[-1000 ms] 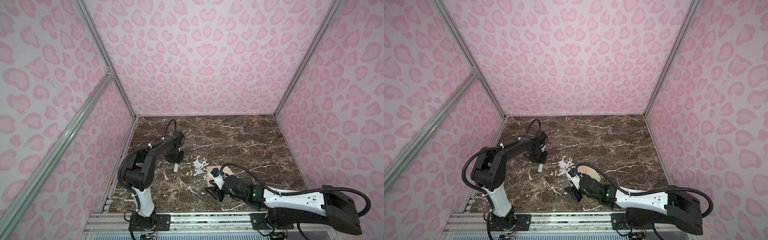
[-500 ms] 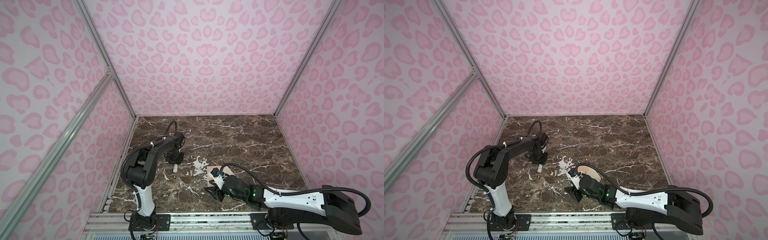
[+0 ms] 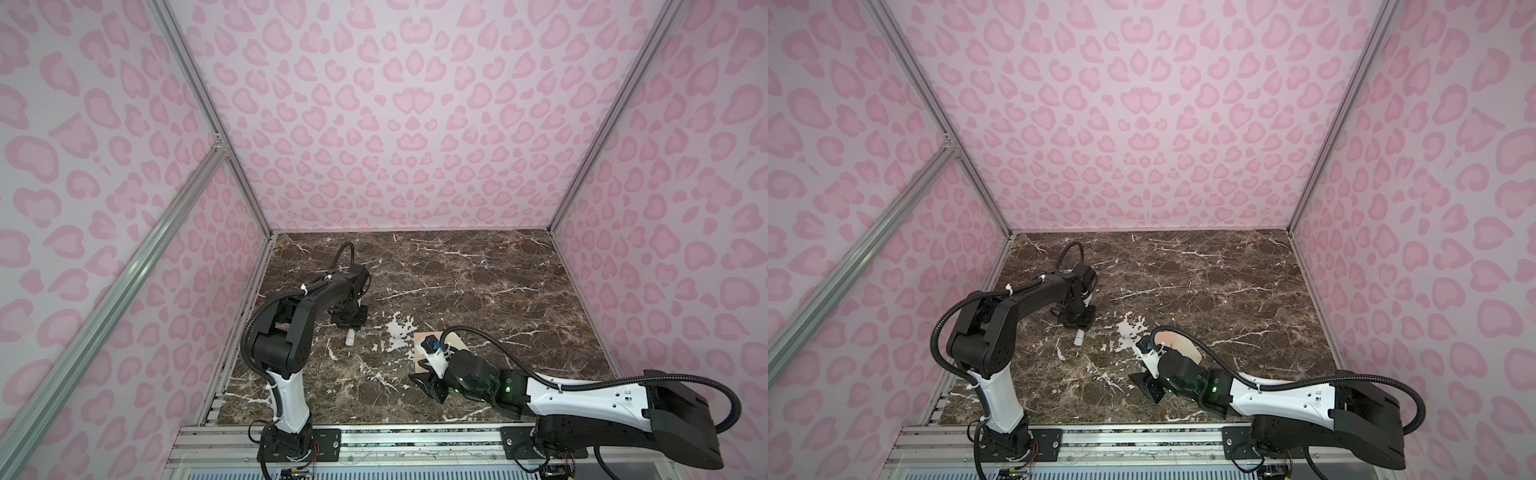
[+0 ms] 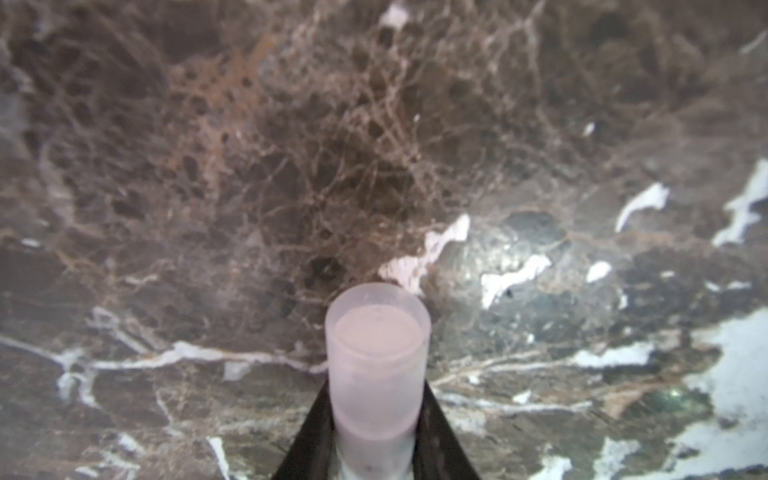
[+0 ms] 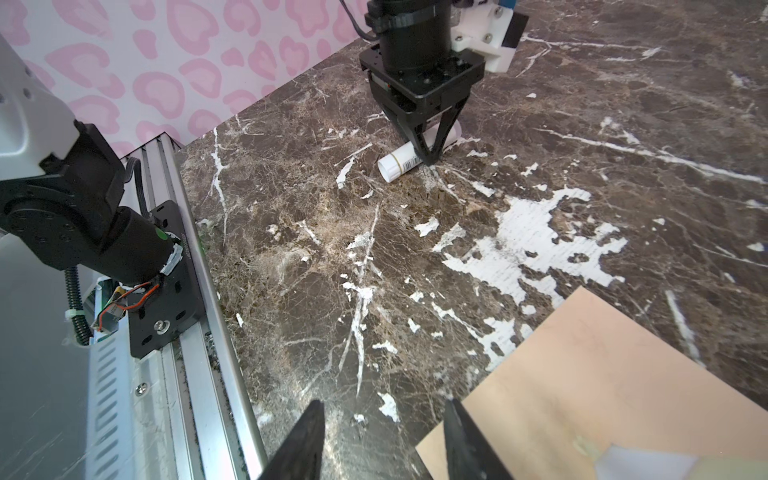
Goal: Place the letter into the envelope and seal it
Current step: 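Lift the glue stick with the left gripper and carry it toward the envelope, then bring the right gripper to the glue stick's cap held by the left gripper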
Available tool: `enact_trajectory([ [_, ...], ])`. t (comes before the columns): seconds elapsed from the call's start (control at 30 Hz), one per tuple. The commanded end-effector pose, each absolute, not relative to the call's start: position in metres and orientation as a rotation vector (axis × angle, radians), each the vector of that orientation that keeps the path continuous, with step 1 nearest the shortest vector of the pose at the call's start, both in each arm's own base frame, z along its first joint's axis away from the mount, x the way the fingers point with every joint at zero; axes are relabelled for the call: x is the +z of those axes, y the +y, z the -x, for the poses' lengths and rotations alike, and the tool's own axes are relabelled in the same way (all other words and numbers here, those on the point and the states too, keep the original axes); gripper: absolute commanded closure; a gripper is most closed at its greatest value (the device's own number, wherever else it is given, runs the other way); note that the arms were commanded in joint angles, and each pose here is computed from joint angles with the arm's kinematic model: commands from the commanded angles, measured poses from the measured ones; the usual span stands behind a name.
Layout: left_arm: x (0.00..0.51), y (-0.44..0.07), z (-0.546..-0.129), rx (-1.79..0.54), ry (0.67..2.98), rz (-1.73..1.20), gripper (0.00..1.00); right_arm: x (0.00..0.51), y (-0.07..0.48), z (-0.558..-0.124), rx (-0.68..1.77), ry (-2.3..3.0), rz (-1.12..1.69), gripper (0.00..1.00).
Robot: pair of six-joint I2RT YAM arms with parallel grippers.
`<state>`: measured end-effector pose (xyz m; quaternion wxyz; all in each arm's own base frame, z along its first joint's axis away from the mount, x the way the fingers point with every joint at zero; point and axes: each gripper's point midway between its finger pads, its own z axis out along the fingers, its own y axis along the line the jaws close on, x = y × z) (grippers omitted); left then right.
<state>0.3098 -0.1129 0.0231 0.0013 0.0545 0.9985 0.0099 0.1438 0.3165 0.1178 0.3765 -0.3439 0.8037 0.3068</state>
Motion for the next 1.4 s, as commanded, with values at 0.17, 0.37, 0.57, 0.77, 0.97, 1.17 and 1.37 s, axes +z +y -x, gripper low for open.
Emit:
enact_trajectory([
  [0.17,0.093,-0.129,-0.304,-0.082,2.926,-0.243,0.72,0.141,0.306,-0.159,0.745,2.024,0.769,0.51],
  [0.37,0.175,-0.156,-0.292,-0.335,2.584,-0.259,0.73,0.184,0.276,-0.198,0.733,2.036,0.499,0.49],
  [0.57,0.241,-0.193,-0.269,-0.648,2.176,-0.349,0.74,0.245,0.239,-0.239,0.799,2.031,0.225,0.49],
  [0.77,0.25,-0.228,-0.242,-0.795,1.956,-0.476,0.71,0.281,0.245,-0.243,0.818,2.046,0.248,0.48],
  [0.97,0.242,-0.261,-0.227,-0.858,1.889,-0.57,0.71,0.275,0.266,-0.235,0.92,2.12,0.292,0.49],
  [1.17,0.229,-0.293,-0.22,-0.867,1.897,-0.682,0.7,0.275,0.282,-0.221,0.937,2.139,0.374,0.49],
  [1.37,0.223,-0.307,-0.22,-0.876,1.903,-0.711,0.7,0.268,0.287,-0.213,0.893,2.186,0.424,0.48],
])
